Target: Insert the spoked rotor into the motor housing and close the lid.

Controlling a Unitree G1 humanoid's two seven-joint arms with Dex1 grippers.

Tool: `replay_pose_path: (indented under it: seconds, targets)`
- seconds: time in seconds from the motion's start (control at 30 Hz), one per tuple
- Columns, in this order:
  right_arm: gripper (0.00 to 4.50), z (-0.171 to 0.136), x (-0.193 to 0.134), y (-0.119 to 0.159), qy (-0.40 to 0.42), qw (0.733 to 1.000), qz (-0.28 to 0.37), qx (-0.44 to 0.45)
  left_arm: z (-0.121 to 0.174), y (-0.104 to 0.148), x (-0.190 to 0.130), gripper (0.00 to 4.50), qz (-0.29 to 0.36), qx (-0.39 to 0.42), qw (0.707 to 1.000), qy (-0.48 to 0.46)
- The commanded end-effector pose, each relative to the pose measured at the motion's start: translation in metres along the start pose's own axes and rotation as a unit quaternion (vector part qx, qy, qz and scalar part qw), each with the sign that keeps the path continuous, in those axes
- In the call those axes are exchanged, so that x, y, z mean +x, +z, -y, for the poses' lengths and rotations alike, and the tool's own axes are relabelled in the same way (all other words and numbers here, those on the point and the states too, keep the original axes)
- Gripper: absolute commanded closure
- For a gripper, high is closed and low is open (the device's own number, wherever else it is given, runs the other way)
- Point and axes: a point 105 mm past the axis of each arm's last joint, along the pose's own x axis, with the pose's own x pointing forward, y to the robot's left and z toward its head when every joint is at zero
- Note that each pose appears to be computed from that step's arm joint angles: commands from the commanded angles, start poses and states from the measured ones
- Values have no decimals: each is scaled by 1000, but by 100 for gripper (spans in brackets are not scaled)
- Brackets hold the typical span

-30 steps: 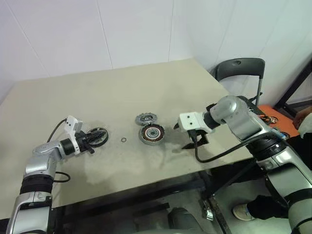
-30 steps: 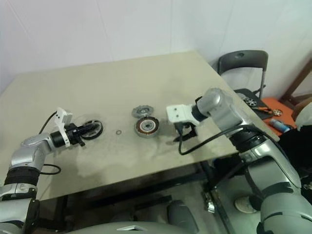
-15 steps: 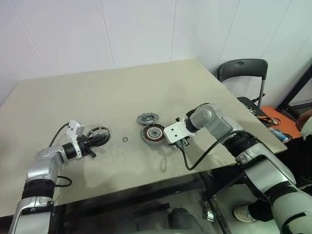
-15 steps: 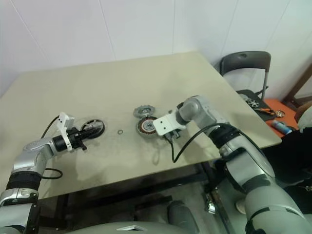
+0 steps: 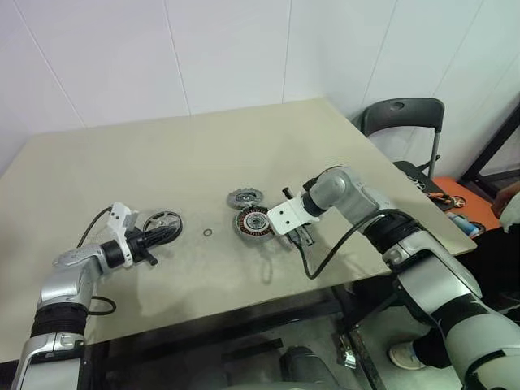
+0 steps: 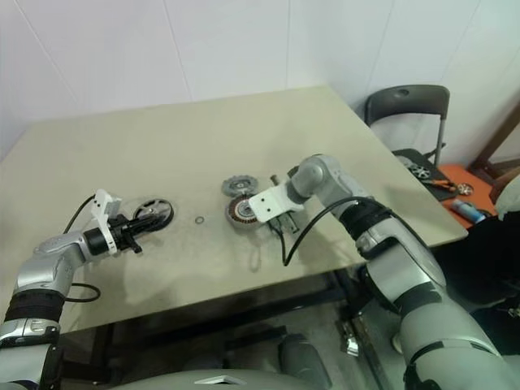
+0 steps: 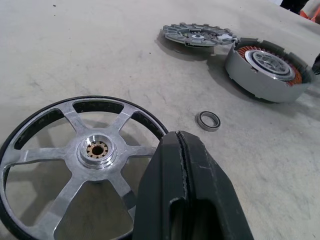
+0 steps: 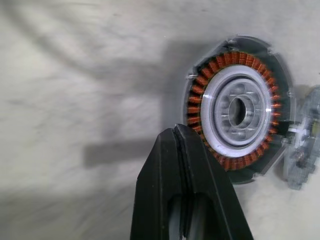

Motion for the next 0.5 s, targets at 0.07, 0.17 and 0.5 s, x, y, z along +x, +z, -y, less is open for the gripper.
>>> replay_pose_path:
  seconds: [0.07, 0.17, 0.5]
  targets:
    - [391, 3, -26, 16, 1, 1000, 23, -6, -2, 14, -4, 450, 16, 16, 1000, 4]
    - [291, 6, -21, 15, -14, 1000, 17, -1, -2, 14, -3, 450, 16, 16, 1000, 4]
    - [225, 30, 10, 10, -51, 998, -18, -15, -3, 15, -2, 450, 17, 18, 1000, 4]
